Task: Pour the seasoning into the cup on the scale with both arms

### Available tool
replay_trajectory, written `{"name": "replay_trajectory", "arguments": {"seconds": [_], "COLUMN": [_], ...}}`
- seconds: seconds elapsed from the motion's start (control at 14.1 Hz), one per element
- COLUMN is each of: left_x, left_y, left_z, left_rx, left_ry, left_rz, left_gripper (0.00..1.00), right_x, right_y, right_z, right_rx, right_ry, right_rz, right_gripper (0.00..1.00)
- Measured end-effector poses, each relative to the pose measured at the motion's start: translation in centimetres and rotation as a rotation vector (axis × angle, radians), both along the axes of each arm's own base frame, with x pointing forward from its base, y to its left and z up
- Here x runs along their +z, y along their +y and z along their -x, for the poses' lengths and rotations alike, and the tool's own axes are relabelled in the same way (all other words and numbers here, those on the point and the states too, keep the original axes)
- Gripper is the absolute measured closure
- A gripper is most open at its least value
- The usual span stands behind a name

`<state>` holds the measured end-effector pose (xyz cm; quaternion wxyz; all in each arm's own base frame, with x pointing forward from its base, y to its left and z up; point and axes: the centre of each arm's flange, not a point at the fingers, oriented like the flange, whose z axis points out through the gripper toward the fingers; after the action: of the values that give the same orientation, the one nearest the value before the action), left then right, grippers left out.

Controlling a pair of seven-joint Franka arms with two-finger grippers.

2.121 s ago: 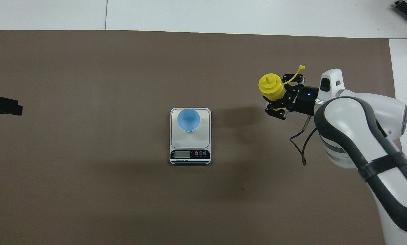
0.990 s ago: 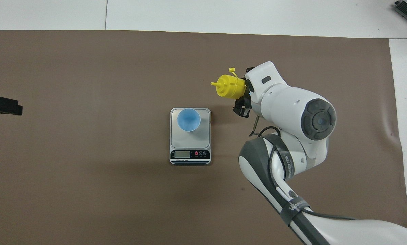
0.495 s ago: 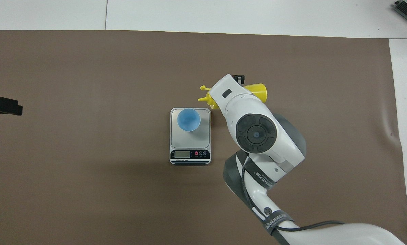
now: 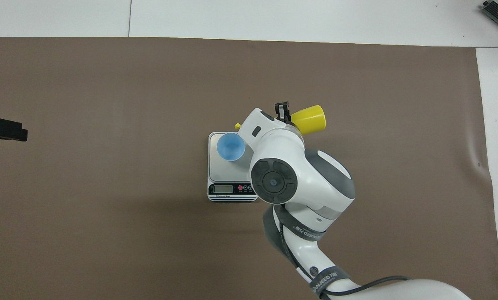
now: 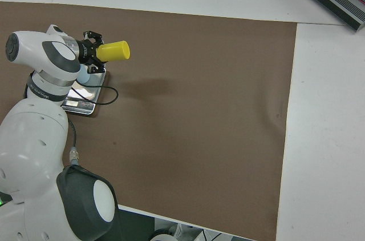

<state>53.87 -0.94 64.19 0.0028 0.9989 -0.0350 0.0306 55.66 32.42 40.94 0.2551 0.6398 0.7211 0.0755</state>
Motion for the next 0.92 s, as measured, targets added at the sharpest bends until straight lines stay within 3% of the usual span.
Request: {"name": "replay_trajectory", "arguments": {"seconds": [0.64,0.92], "left_x": [0.0,0.0], "left_y": [0.0,0.0], "left_z": [0.0,0.0], "left_rx": [0.000,0.000], "left_ry": [0.000,0.000], "left_rz": [0.000,0.000], "left_gripper": [0.00,0.00], "right_x": [-2.6,-2.5], "right_y": [4.8,5.4], "right_z": [0.9,0.9], "right_rx": [0.027,0.043], "right_ry": [-0.082,-0.104], "right_rz": [0.264,0.304], "right_gripper": [0.54,0.54]}}
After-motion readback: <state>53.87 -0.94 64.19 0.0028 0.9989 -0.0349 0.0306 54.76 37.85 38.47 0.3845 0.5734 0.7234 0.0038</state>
